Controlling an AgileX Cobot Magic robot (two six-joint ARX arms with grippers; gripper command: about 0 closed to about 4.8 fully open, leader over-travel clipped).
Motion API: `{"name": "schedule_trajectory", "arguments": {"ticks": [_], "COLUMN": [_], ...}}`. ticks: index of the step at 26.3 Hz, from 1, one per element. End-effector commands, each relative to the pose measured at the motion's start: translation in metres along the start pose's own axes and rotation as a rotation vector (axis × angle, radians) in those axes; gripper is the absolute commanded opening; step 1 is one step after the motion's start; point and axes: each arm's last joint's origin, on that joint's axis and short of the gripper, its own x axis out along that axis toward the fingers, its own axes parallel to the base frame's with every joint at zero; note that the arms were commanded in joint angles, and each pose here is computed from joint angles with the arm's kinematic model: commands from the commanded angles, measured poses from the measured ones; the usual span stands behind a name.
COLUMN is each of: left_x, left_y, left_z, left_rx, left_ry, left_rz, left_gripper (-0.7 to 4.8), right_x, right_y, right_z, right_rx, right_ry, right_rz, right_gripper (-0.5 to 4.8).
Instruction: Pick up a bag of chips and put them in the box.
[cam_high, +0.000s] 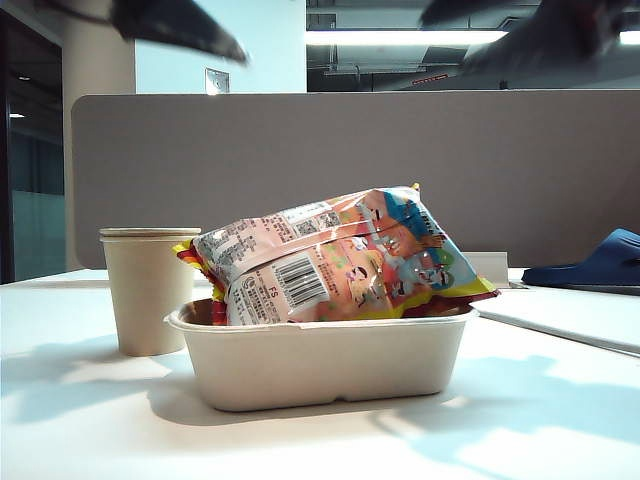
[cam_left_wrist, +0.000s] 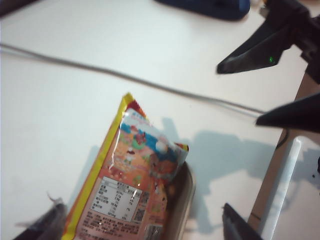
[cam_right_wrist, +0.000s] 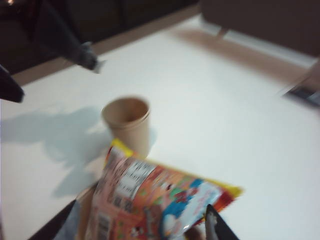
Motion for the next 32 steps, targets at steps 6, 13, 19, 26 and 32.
{"name": "schedule_trajectory", "arguments": {"ticks": [6, 13, 19, 26, 32], "left_x": [-0.069, -0.131, -0.178, -0.214, -0.224], "left_y": [-0.033, -0.061, -0.083, -0.101, -0.108], "left_z": [0.006, -0.005, -0.032, -0.071, -0.102], "left_rx": [0.039, 0.068, 0.083, 0.087, 0.076], "left_ry": [-0.22, -0.413, -0.538, -0.661, -0.71], "left_rz": [0.024, 0.119, 0.203, 0.26, 0.254], "left_gripper": [4.03, 4.02, 3.98, 3.94, 3.94], "right_x": [-0.056, -0.086, -0.091, -0.092, -0.093], "right_y": [0.023, 0.037, 0.04, 0.04, 0.042], "right_z": [0.011, 0.001, -0.007, -0.009, -0.011], "right_rx": [-0.059, -0.066, -0.046, -0.011, 0.029], "right_ry": [-0.123, -0.122, -0.07, -0.056, -0.049], "right_rz": [-0.187, -0.233, -0.233, -0.221, -0.172], "right_gripper": [3.14, 2.92, 2.92, 2.65, 2.64]}}
